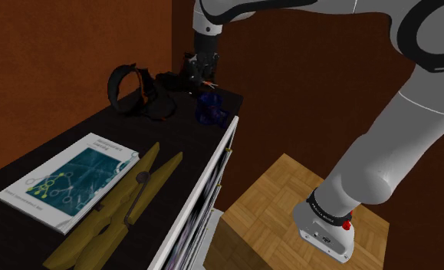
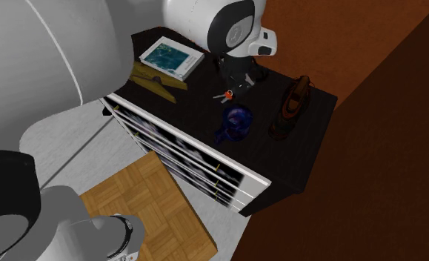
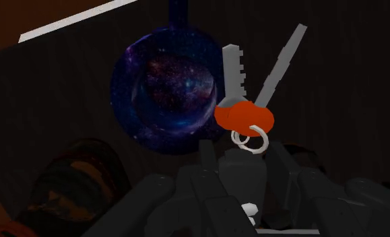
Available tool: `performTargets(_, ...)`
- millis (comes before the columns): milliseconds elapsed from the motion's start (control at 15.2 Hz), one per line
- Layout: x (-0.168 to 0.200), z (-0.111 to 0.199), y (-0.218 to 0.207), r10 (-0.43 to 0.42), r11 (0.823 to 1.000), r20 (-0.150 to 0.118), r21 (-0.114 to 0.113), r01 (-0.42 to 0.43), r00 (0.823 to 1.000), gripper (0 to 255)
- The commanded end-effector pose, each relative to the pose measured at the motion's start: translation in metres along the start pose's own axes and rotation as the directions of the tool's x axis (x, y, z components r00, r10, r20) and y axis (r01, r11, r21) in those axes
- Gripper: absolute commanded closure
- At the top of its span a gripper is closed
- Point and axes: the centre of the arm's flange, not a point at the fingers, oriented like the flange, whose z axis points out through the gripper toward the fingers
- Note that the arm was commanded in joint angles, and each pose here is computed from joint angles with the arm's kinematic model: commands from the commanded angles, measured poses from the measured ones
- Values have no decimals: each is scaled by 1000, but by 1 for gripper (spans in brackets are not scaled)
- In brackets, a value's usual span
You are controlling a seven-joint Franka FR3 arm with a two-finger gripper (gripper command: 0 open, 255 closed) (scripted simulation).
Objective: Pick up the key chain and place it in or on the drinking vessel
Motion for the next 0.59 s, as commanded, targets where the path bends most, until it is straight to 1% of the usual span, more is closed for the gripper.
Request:
performTargets(0, -11, -2, 26, -1, 1000, 0, 0, 1, 1000, 255)
performTargets(132, -20, -2, 50, -1, 1000, 0, 0, 1, 1000, 255)
performTargets(528, -21, 30, 49, -1, 1000, 0, 0, 1, 1000, 255)
